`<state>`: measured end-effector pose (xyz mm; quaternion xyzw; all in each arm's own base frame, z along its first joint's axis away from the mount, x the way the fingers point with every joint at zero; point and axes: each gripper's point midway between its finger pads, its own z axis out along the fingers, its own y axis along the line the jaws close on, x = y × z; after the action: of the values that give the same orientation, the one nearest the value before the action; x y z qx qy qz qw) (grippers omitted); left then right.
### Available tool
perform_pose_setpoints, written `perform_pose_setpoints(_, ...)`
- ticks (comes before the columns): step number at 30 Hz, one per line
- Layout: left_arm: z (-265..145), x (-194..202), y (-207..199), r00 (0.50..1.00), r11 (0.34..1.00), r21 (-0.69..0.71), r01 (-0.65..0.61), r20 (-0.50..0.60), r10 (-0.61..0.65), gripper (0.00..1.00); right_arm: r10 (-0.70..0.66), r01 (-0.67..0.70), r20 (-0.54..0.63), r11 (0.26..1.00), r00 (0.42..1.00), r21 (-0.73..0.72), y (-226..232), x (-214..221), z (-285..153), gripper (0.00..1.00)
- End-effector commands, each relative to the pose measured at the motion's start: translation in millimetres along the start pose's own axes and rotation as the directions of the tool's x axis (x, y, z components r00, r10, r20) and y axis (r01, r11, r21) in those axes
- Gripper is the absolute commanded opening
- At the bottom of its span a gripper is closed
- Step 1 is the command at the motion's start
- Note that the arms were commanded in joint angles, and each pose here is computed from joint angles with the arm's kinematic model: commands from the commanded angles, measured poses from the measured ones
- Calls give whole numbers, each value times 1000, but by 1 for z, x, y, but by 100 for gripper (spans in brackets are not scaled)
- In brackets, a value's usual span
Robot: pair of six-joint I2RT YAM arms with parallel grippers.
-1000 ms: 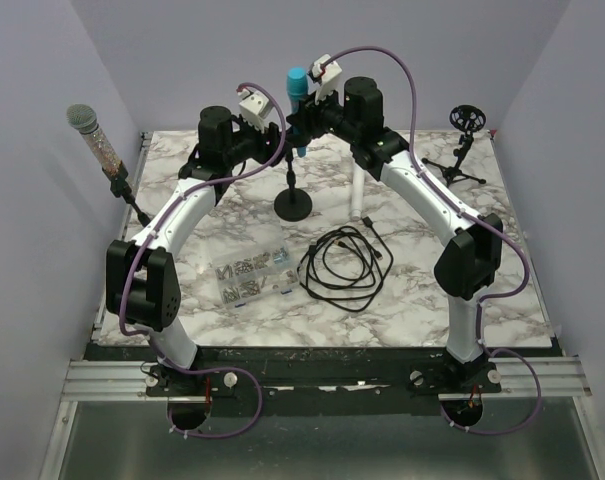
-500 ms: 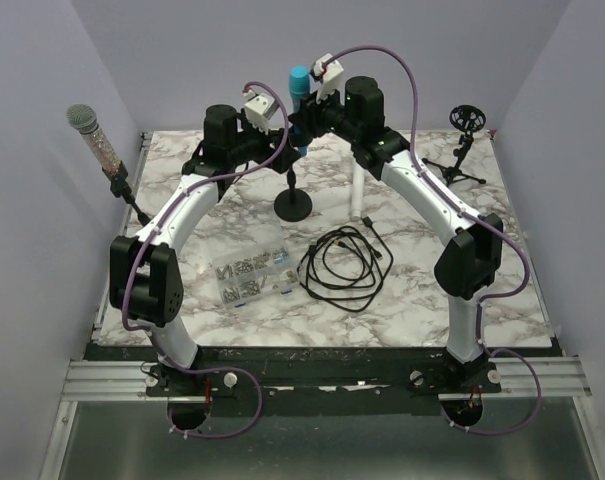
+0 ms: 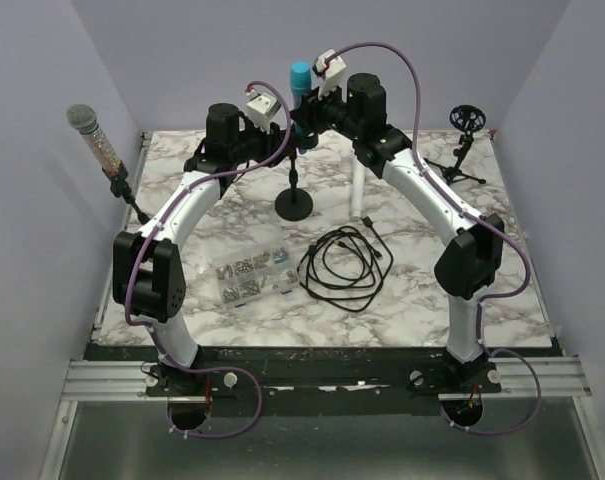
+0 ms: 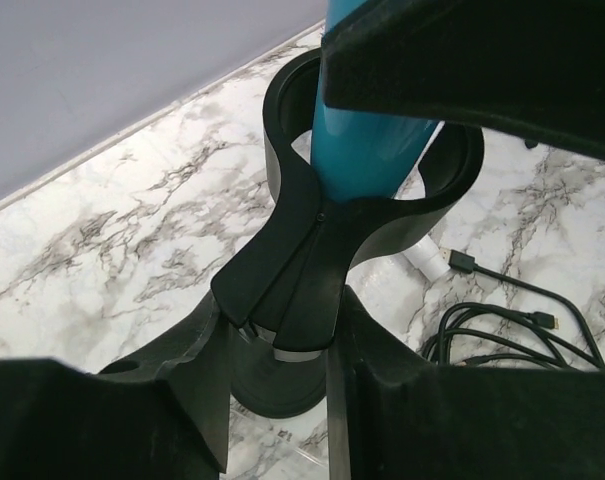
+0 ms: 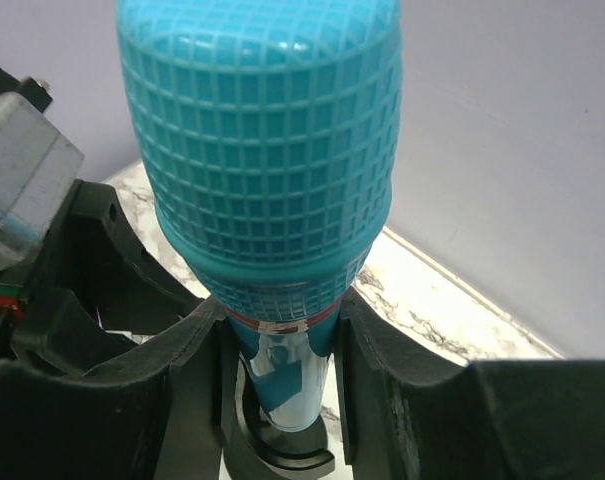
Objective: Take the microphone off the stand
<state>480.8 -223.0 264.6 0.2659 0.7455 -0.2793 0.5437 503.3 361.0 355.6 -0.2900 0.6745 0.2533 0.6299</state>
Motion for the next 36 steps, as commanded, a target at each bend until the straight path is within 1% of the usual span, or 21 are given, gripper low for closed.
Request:
perform_pose_setpoints(1,-2,13,3,999,999,-33,6,-33,-7,0,8,-9,101,1000,995,6,0,-42,-4,1)
perform_pose_setpoints(6,-1,18,4,999,999,-36,11,-41,-12,0,3,-8,156,1000,988,30,-3,-73,-15,1)
perform_pose_setpoints(9,-1,21,4,999,999,-35,14,-44,-15,0,33,-43,194,998,980,49,-3,-94,-29,1)
perform_pose_setpoints(12,-1,20,3,999,999,-29,16,-46,-17,0,39,-72,234,988,971,135,-15,-114,-49,1)
perform_pose_setpoints(14,-1,20,4,998,999,-42,23,-53,-26,0,41,-105,260,966,965,237,-32,-126,-66,1)
perform_pose_setpoints(17,-2,18,7,996,997,-62,35,-77,-40,1,19,-119,277,930,961,348,-48,-135,-90,1)
perform_pose_setpoints(20,-4,19,5,996,998,-54,39,-81,-44,40,-7,-111,250,884,968,455,-68,-130,-109,1)
perform_pose_setpoints(22,-6,16,2,997,998,-47,45,-66,-49,56,-6,-115,229,851,973,513,-85,-121,-119,1)
perform_pose_setpoints(24,-7,12,-2,997,998,-34,54,-51,-55,65,-4,-110,200,825,980,554,-104,-106,-127,1)
perform_pose_setpoints(25,-7,11,-4,997,998,-24,58,-51,-59,90,1,-104,177,810,984,577,-116,-95,-130,1)
perform_pose_setpoints(26,-7,9,-6,997,998,-13,61,-53,-62,98,10,-97,146,796,989,597,-126,-81,-132,1)
perform_pose_setpoints(29,-7,4,-11,996,997,13,73,-55,-72,99,52,-63,37,746,998,663,-158,-35,-135,1)
perform_pose_setpoints(31,-9,0,-13,996,997,17,79,-50,-78,99,99,-47,-38,730,994,682,-177,0,-132,0)
perform_pose_setpoints(33,-11,-4,-16,996,996,30,82,-47,-81,98,175,-60,-102,732,979,678,-194,36,-126,1)
perform_pose_setpoints(36,-16,-12,-25,995,994,64,88,-46,-85,99,299,-82,-208,728,931,680,-212,90,-120,1)
